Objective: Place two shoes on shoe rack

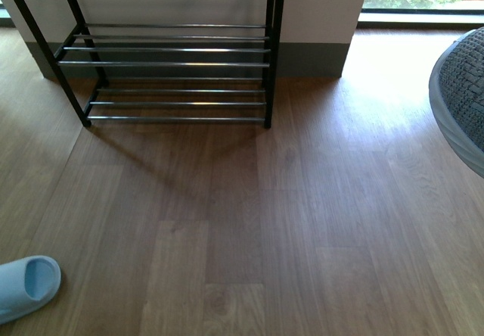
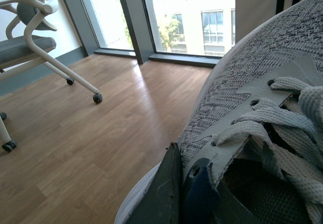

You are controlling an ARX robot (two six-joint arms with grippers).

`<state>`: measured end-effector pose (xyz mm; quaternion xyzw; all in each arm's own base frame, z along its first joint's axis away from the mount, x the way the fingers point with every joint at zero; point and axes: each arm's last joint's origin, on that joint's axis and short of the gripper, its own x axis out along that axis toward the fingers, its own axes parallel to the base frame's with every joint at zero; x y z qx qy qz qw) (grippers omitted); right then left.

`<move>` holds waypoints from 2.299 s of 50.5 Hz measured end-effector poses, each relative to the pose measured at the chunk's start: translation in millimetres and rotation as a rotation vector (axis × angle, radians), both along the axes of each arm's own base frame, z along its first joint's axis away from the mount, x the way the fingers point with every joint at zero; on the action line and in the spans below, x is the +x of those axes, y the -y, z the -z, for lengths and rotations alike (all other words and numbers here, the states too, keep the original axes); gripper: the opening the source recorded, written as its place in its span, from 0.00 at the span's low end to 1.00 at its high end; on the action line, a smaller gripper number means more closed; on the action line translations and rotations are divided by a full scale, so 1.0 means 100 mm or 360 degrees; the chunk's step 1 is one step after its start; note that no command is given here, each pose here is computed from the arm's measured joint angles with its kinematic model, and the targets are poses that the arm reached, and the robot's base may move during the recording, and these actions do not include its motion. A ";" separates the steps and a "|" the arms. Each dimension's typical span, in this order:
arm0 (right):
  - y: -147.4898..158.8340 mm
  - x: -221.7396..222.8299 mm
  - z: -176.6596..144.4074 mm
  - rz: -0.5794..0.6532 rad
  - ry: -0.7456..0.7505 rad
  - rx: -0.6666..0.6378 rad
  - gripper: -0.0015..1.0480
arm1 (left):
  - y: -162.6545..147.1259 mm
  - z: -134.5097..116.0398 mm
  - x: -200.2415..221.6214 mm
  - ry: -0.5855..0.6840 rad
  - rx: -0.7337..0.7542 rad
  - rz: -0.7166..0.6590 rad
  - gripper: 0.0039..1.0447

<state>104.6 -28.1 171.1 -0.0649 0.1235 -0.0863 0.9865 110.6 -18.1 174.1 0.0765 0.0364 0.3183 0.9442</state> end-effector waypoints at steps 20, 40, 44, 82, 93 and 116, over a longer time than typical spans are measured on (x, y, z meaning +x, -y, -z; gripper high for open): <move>0.00 0.00 0.00 -0.0008 0.0001 0.0002 0.01 | 0.00 0.00 0.00 0.0000 0.0000 -0.0005 0.01; 0.00 0.00 0.00 -0.0009 0.0001 0.0002 0.01 | 0.00 0.00 0.00 -0.0001 0.0000 -0.0003 0.01; 0.00 0.00 0.00 -0.0009 0.0000 0.0002 0.01 | 0.00 0.00 0.00 -0.0001 0.0000 -0.0003 0.01; 0.00 0.00 0.00 0.0002 -0.0001 0.0000 0.01 | 0.00 0.00 0.00 -0.0002 0.0001 -0.0001 0.01; 0.00 0.00 0.00 -0.0017 0.0001 0.0005 0.01 | 0.00 0.00 0.00 -0.0002 0.0001 -0.0010 0.01; 0.00 0.00 0.00 -0.0005 0.0000 0.0001 0.01 | 0.00 0.00 0.00 -0.0002 0.0001 -0.0004 0.01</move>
